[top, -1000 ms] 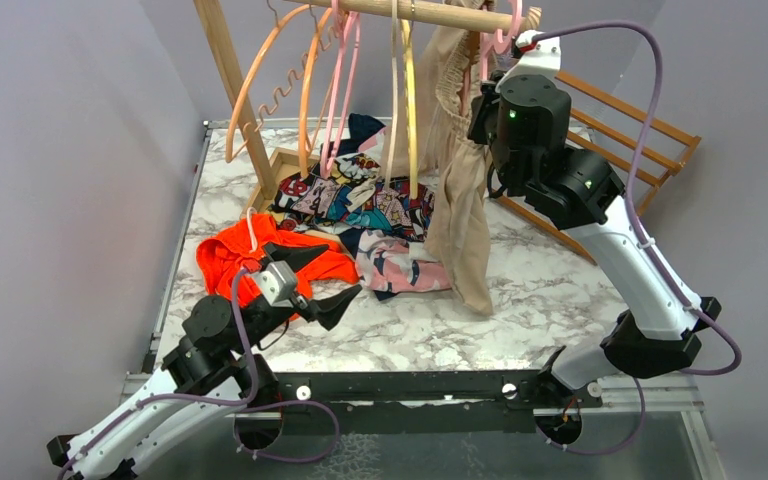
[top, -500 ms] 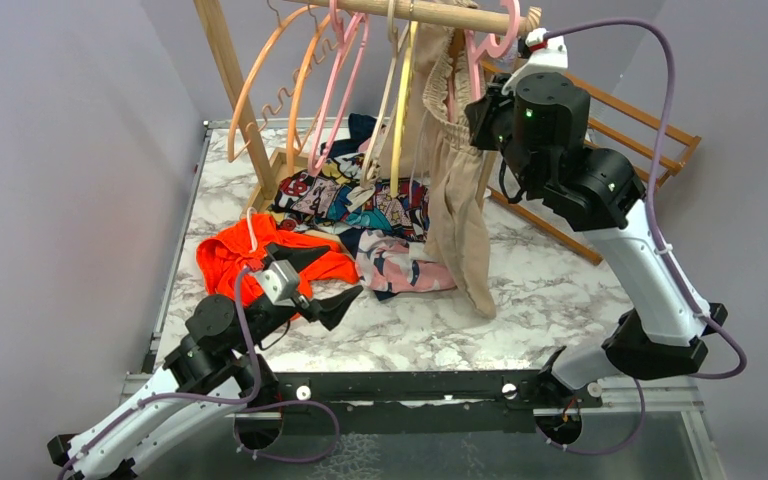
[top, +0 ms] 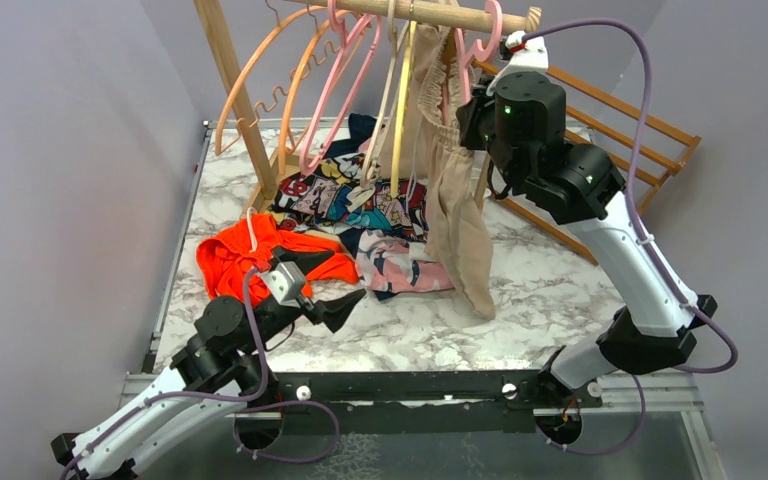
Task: Place the shorts on the hanger
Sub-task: Place the hanger at the clothesline.
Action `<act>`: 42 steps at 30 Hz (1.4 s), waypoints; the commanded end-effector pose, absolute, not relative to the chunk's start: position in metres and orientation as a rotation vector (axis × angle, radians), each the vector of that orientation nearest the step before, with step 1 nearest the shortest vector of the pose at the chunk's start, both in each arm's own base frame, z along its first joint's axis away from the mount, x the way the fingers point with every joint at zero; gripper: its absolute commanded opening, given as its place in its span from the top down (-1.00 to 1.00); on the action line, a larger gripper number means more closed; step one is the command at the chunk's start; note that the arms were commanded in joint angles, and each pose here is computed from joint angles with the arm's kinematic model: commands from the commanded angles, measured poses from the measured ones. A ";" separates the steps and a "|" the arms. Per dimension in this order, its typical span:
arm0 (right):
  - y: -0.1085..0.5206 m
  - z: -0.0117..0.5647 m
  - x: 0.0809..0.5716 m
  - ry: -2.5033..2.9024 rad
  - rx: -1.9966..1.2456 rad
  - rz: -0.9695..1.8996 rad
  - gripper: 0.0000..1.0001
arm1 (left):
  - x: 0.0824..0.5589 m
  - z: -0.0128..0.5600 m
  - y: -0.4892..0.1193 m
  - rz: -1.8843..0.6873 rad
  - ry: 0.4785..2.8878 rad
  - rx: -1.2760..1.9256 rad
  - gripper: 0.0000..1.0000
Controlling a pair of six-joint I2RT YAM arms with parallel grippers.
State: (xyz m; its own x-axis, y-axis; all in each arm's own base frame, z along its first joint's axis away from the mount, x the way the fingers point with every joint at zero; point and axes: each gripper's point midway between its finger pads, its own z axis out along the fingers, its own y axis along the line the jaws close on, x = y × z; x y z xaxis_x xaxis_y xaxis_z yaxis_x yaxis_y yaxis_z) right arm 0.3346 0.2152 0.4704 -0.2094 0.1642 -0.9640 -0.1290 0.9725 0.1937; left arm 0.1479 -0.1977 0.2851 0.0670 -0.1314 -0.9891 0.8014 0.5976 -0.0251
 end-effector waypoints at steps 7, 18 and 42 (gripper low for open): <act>0.217 0.505 0.346 1.654 0.120 0.336 0.99 | 0.145 0.286 -0.195 -0.815 1.287 0.594 -0.98; 0.210 0.496 0.358 1.650 0.176 0.285 0.99 | 0.145 0.282 -0.196 -0.820 1.297 0.596 -0.98; 0.223 0.442 0.371 1.790 0.139 0.310 0.99 | 0.147 0.273 -0.205 -0.819 1.327 0.638 -0.98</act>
